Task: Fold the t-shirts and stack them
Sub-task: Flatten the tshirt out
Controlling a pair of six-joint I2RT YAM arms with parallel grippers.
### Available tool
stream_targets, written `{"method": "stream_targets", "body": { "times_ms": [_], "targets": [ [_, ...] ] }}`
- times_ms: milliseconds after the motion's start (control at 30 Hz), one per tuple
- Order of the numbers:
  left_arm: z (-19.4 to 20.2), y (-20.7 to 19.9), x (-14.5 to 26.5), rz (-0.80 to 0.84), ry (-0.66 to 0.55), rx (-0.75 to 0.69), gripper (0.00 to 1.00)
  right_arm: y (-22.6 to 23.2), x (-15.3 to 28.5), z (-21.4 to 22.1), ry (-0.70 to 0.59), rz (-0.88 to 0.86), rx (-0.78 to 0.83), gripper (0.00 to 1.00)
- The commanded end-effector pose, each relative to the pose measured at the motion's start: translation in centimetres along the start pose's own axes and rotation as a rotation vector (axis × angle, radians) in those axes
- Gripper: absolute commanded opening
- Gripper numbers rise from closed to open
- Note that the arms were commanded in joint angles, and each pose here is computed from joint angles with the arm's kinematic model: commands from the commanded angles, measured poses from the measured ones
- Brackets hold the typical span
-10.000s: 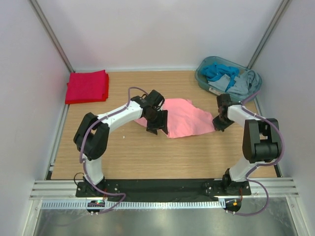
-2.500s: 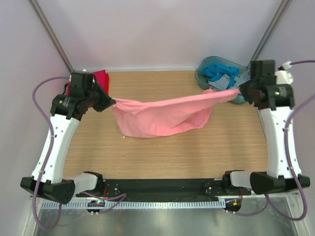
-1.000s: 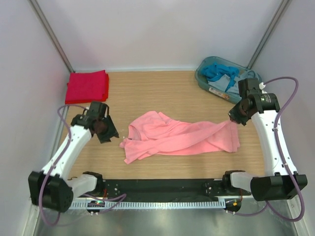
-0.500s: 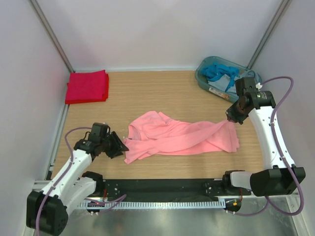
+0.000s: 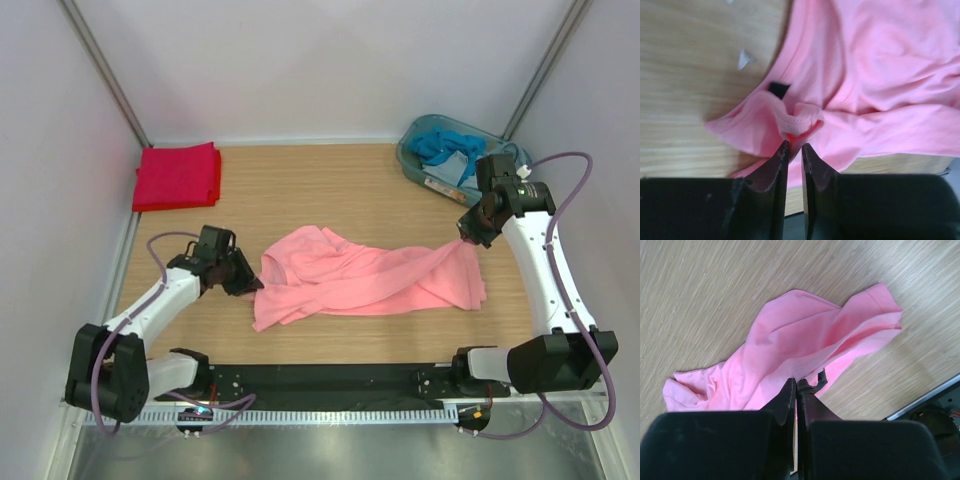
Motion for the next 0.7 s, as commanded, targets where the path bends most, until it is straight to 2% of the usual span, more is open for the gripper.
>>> {"method": "stream_targets", "body": {
  "times_ms": [0, 67, 167, 200, 267, 300, 367, 500, 667],
  "targets": [
    [-3.5, -3.6, 0.4, 0.113, -0.089, -0.082, 0.16, 0.8, 0.4, -1.1, -0.061, -0.032, -0.013, 0.01],
    [-4.3, -4.6, 0.4, 0.128, -0.067, -0.103, 0.02, 1.1, 0.4, -1.3, -0.061, -0.037, -0.012, 0.01],
    [-5.2, -5.0, 0.9, 0.094, -0.068, -0.088, 0.0, 1.4, 0.4, -1.8, -0.081, -0.04, -0.004, 0.01],
    [-7.0, -6.5, 2.3, 0.107, -0.109, -0.091, 0.0, 1.4, 0.4, -2.0, -0.087, -0.036, 0.003, 0.01],
    [-8.1, -7.1, 3.3, 0.089, -0.129, -0.098, 0.0, 1.4, 0.4, -2.8, -0.115, 0.0, 0.018, 0.01],
    [-9.9, -8.3, 4.4, 0.109, -0.182, -0.107, 0.0, 1.5, 0.3, -3.1, -0.125, 0.011, 0.02, 0.01],
    [-12.1, -9.1, 4.6, 0.135, -0.228, -0.103, 0.0, 1.8, 0.3, -3.8, -0.149, 0.027, 0.029, 0.01],
    [-15.8, -9.9, 1.5, 0.134, -0.223, -0.121, 0.0, 2.0, -0.6, -3.9, -0.144, 0.058, 0.033, 0.01],
    [-18.2, -9.8, -2.7, 0.1, -0.177, -0.139, 0.02, 1.1, -2.4, -2.7, -0.115, 0.091, 0.044, 0.01]
  ]
}}
Point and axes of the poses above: each gripper's point midway between its finger pads, its own x axis back along the fingers, its own y axis along the line the jaws close on, z = x × y, the point moved 2 cm from there along x, back along the fingers, and after that the axes turned 7 degrees about -x, right-handed, at the moved point
